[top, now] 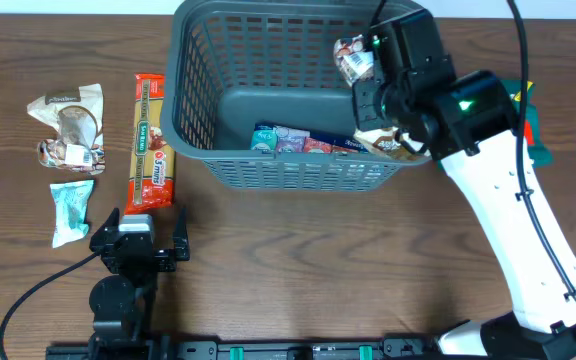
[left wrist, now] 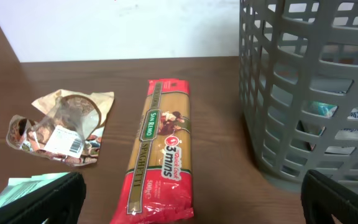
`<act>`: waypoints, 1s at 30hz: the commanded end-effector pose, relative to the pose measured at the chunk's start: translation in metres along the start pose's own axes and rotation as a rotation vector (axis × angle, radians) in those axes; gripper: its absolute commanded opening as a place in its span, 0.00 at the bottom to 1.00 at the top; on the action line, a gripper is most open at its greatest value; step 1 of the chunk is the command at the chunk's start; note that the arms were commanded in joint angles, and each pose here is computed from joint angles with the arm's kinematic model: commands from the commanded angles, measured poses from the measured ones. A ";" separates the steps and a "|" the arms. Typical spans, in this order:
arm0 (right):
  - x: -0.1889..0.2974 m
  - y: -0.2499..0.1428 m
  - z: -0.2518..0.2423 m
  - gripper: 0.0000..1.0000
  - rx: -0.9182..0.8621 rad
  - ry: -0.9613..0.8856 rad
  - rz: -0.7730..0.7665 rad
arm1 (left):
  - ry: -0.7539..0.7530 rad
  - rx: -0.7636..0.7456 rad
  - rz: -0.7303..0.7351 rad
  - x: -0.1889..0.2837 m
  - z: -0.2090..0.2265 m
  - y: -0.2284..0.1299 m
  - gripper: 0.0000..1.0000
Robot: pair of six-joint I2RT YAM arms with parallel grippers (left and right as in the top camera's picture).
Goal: Pack container
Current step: 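Lift the mushroom bag and carry it over the basket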
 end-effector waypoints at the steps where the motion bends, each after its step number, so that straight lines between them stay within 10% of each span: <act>1: 0.000 0.006 -0.004 0.01 0.016 0.027 -0.009 | 0.003 -0.008 0.038 -0.001 0.000 -0.012 0.99; 30: -0.084 0.031 -0.033 0.01 -0.006 0.101 0.191 | 0.003 -0.008 0.038 -0.001 0.000 -0.012 0.99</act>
Point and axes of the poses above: each gripper's point midway between its finger pads, its own x axis back along the fingers, its own z axis along the line the jaws close on, y = z × x, the point moved 4 cm from there along x, back along the fingers, and after that the axes turned 1 degree about x, right-handed, at the moved point
